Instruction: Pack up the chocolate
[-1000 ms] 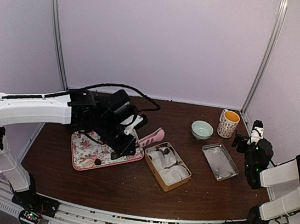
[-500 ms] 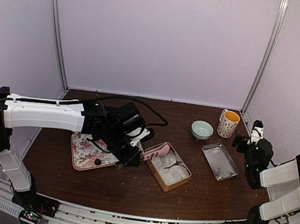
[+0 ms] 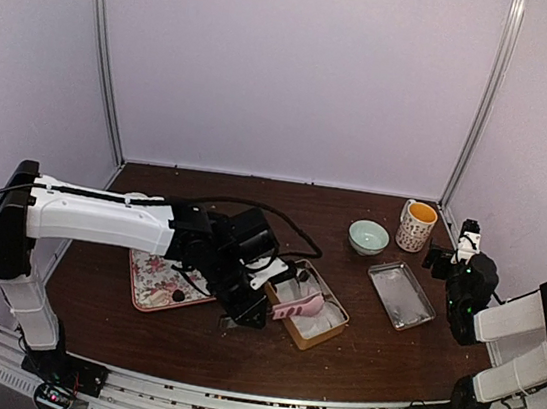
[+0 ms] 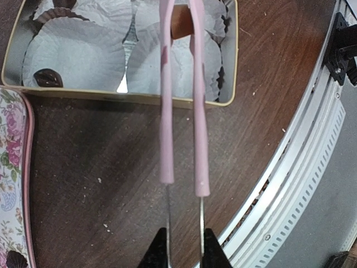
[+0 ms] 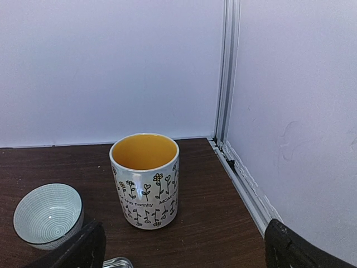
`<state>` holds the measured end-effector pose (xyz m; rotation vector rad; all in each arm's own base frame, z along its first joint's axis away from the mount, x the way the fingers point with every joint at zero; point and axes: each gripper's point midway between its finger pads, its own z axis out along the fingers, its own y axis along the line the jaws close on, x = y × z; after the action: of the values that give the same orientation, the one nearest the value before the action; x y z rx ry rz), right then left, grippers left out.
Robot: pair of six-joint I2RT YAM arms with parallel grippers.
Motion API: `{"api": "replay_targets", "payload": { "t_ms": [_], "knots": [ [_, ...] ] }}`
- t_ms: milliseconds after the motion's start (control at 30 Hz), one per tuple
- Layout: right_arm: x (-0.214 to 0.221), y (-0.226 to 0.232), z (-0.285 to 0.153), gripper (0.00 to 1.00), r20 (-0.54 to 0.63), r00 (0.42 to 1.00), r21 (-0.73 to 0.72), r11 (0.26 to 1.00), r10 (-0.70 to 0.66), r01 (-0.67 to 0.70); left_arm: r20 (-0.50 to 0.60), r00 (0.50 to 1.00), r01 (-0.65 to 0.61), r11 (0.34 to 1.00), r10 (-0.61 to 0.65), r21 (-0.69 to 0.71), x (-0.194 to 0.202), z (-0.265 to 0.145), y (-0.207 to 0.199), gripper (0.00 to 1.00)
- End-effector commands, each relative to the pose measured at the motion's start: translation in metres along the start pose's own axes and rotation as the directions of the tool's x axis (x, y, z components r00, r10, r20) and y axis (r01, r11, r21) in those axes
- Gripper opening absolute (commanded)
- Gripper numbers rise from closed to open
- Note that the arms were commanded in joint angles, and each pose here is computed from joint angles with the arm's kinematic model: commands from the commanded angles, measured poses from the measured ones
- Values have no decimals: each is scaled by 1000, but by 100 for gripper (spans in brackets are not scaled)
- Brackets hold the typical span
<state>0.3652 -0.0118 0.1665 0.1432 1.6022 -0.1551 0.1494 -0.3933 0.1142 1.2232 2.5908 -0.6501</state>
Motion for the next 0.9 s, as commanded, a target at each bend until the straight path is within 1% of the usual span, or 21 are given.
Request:
{"api": "replay_targets", "payload": {
  "t_ms": [0, 233, 400, 633, 867],
  "knots": [
    [-8, -1, 3, 100, 20, 1000, 3, 1000, 9, -9, 33, 998, -52, 996, 50, 67, -13, 3, -18, 17],
    [-8, -1, 3, 100, 21, 1000, 2, 1000, 9, -9, -27, 999, -44, 998, 46, 49, 3, 5, -15, 17],
    [-8, -1, 3, 100, 20, 1000, 3, 1000, 8, -8, -31, 998, -48, 998, 50, 50, 4, 5, -17, 18],
    [-8, -1, 3, 100, 20, 1000, 2, 1000, 9, -9, -33, 998, -48, 999, 49, 26, 4, 1, -14, 29],
    [-8, -1, 3, 100, 20, 1000, 3, 1000, 9, -9, -7, 999, -44, 999, 44, 8, 0, -7, -13, 30]
  ]
}}
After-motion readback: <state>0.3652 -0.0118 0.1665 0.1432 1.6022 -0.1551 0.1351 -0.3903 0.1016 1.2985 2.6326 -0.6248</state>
